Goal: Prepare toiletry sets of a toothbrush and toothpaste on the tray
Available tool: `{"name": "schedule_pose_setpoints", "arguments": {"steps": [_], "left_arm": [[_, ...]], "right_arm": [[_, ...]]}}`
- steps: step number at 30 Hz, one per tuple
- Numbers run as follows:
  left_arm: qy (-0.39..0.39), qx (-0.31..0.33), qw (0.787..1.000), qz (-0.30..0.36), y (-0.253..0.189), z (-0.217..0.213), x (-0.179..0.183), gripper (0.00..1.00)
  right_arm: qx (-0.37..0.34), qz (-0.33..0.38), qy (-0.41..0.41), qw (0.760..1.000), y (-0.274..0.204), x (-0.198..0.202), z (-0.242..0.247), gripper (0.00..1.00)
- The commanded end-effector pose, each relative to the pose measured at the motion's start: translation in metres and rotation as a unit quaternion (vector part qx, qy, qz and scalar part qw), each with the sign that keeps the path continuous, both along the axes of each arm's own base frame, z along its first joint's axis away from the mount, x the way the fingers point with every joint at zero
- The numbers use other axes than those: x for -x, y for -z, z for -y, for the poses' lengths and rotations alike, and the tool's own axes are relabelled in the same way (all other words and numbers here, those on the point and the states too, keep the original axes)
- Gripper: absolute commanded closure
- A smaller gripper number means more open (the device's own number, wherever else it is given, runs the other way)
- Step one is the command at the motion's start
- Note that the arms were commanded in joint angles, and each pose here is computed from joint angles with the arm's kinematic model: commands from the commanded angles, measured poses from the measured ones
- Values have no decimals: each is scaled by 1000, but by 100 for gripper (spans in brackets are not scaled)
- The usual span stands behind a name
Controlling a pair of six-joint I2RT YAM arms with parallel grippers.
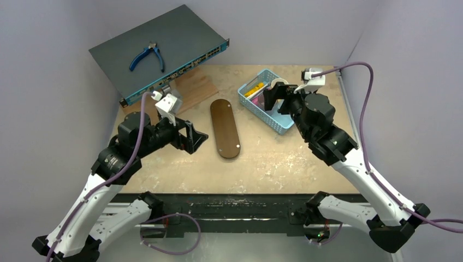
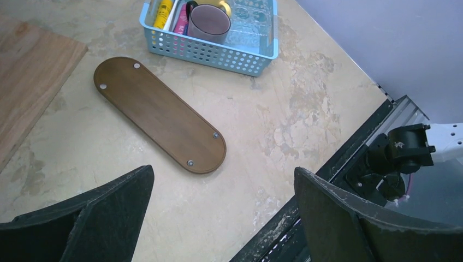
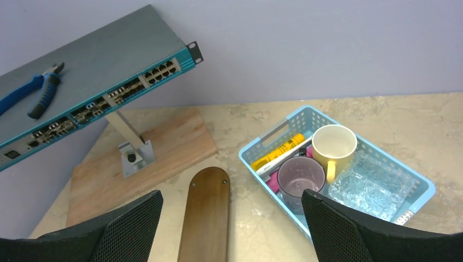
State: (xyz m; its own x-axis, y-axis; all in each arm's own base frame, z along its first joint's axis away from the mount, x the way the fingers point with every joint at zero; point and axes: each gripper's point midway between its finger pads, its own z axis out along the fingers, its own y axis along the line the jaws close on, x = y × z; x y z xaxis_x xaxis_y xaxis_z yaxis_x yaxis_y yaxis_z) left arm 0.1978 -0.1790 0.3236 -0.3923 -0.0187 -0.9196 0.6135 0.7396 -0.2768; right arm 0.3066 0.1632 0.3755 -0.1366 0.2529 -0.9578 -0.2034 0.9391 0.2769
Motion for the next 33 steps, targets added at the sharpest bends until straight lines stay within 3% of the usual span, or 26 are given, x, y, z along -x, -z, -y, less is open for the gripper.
{"name": "schedule_pose_setpoints", "arguments": {"steps": [1, 10, 17, 27, 33], "left_arm": [[13, 17, 1000, 14, -17, 4, 4, 0], [18, 17, 1000, 5, -15, 6, 4, 0], [1, 14, 1000, -3, -14, 2, 2, 0], [-62, -16, 998, -15, -4, -18, -8, 0], [-47, -19, 998, -27, 7, -18, 1, 0]], "right_arm": [[9, -21, 19, 1000, 0, -6, 2, 1], [17, -30, 44, 998, 2, -9, 10, 1], [53, -92, 63, 992, 26, -22, 8, 1], [57, -173, -28, 983, 81, -38, -46, 7], [52, -212, -71, 973, 117, -52, -80, 9]]}}
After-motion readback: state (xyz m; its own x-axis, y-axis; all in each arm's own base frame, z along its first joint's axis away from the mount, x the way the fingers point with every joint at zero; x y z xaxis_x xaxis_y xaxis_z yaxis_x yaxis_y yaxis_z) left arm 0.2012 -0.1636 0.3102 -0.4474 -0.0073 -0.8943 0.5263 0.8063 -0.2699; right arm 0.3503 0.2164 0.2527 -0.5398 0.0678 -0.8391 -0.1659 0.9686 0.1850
